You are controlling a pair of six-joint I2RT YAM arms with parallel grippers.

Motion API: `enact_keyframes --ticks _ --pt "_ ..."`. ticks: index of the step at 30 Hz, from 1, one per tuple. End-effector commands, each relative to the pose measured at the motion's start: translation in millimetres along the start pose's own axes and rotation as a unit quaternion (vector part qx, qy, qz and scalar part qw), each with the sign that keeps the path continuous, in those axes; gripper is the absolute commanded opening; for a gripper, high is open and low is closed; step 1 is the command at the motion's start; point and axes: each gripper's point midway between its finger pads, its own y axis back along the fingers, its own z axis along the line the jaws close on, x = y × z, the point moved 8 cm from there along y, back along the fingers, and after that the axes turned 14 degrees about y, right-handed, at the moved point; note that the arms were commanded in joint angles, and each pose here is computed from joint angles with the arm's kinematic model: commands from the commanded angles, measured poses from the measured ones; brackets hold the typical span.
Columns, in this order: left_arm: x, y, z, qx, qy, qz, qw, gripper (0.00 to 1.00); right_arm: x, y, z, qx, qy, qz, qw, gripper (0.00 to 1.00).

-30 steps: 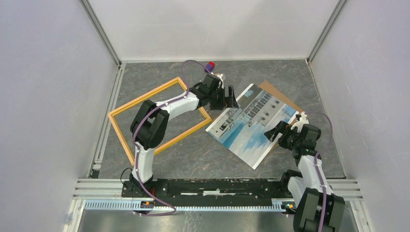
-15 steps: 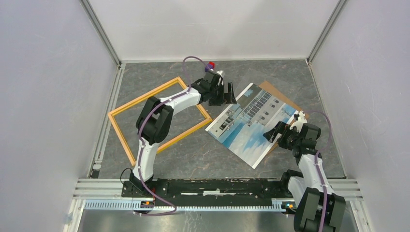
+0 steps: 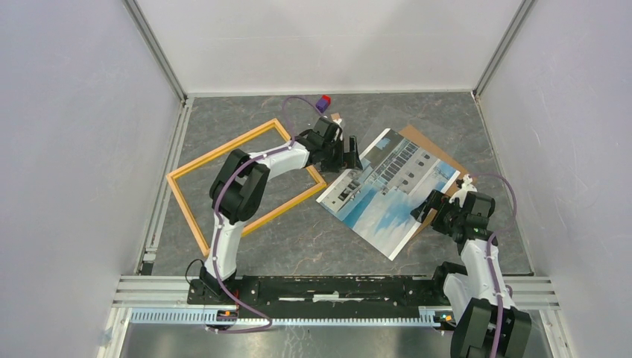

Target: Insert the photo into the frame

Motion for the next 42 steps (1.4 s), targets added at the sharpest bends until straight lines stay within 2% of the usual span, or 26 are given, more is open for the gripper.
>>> enact_keyframes --ticks 1,8,12,19,27,35,39,42 --pt "8 6 -8 0.039 0.027 0.022 0.999 1.0 -2 3 -4 0.027 0.0 0.016 1.0 0.98" --pt "14 17 -26 0.102 0.039 0.036 0.993 1.0 -12 -2 -9 0.039 0.013 0.018 0.999 0.98" --pt "11 21 -33 0.127 0.044 0.038 0.99 1.0 -25 -7 -6 0.012 0.02 0.012 1.0 0.98" --pt "-1 14 -41 0.211 0.107 0.062 0.97 1.0 -23 -15 -9 0.003 0.023 0.03 0.999 0.98" --pt "-7 -11 -31 0.185 0.167 0.06 0.967 1.0 -18 -19 -12 0.006 0.025 0.034 0.999 0.98" --pt "-12 -15 -36 0.277 0.233 0.064 0.93 0.97 -10 -24 -14 -0.003 0.025 0.043 0.999 0.98" --pt "-16 -18 -37 0.311 0.261 0.059 0.912 0.92 -10 -25 -12 -0.011 0.024 0.04 0.999 0.98" --pt "-20 -11 -47 0.366 0.253 0.057 0.894 0.86 -9 -26 -12 -0.013 0.025 0.04 0.999 0.98"
